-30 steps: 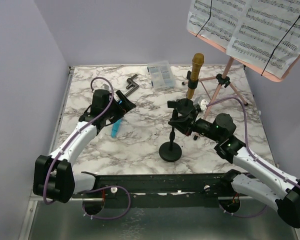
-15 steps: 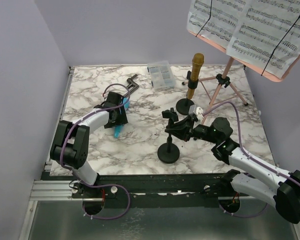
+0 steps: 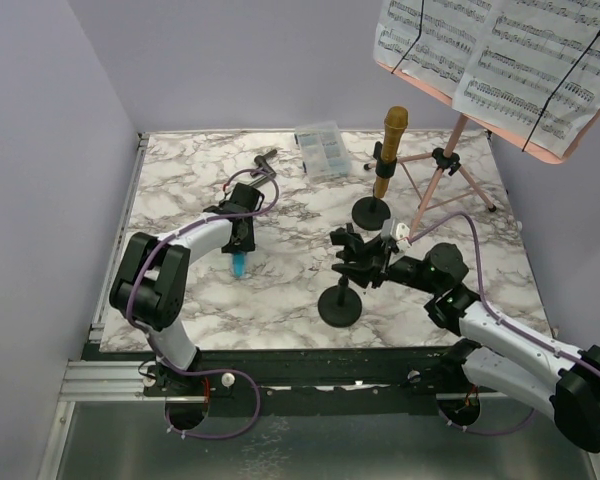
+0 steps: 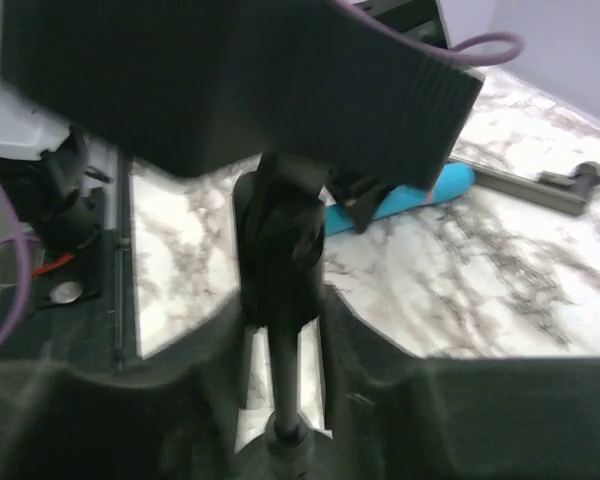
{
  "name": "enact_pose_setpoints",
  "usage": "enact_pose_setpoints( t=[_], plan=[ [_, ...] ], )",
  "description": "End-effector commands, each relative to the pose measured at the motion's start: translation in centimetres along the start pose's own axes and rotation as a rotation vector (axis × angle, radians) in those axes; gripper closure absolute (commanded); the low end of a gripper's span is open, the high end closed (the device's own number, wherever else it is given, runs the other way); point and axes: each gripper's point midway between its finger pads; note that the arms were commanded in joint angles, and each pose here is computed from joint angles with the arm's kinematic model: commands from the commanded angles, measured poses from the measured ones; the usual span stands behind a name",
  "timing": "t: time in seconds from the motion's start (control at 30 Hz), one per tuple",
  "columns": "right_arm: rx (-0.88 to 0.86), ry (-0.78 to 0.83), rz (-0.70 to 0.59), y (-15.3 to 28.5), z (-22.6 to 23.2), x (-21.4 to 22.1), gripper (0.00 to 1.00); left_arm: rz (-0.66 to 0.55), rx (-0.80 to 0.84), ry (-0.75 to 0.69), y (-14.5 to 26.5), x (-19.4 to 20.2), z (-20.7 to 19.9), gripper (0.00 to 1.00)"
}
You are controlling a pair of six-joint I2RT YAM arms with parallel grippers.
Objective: Set up the instrument practice props
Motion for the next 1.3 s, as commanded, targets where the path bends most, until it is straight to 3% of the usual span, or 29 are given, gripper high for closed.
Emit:
enact_pose_setpoints(
  t=[0.0,0.07,0.13,0.33,0.5,0.6,0.8,0.87,1.0,1.13,1.27],
  plan=[
    [0.075,-0.02,-0.043,0.7,-0.6,-0.6,0.5,-0.074,0.003,0.011,2.8,-1.9,0.7,0.88],
    [0.109,-0.058,-0.021,1.1,-0.9,-0.5,0.34,-0.114,0.051,0.021,4.2,-2.7,0.2,0.95],
    [0.146,-0.101,-0.002,1.5,-1.1,-0.7,0.25,-0.173,0.104,0.037,5.7,-3.4,-0.2,1.0],
    [0.219,-0.288,0.107,3.2,-0.2,-0.5,0.09,-0.378,0.211,0.122,11.4,-5.5,0.0,1.0],
    [0.328,-0.473,0.24,5.8,0.8,0.7,0.01,-0.604,0.433,0.194,20.0,-8.1,-1.0,1.0],
    [0.375,-0.575,0.286,7.0,1.6,0.8,0.0,-0.762,0.671,0.223,27.1,-9.8,-2.7,1.0],
    [0.429,-0.659,0.28,8.3,2.5,-1.0,0.0,-0.988,1.303,0.038,42.5,-9.3,-7.1,1.0],
    [0.455,-0.64,0.284,9.1,2.5,-1.7,0.0,-0.987,1.466,-0.046,46.1,-8.2,-8.0,1.0],
    [0.428,-0.602,0.2,9.6,3.2,-5.0,0.0,-0.85,1.712,-0.192,49.8,-5.5,-10.6,1.0],
    [0.305,-0.552,-0.001,9.5,5.2,-11.2,0.0,-0.672,1.877,-0.329,50.9,-1.1,-15.4,1.0],
    [0.143,-0.505,-0.192,9.8,7.8,-17.1,0.0,-0.571,1.977,-0.443,51.8,2.9,-19.4,1.0]
  ],
)
Point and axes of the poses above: each gripper's point midway between its finger pads, its own y axis back along the fingers, its own z axis along the line the jaws close on, x = y × z, and after that the axes turned 3 degrees about -y, right-handed
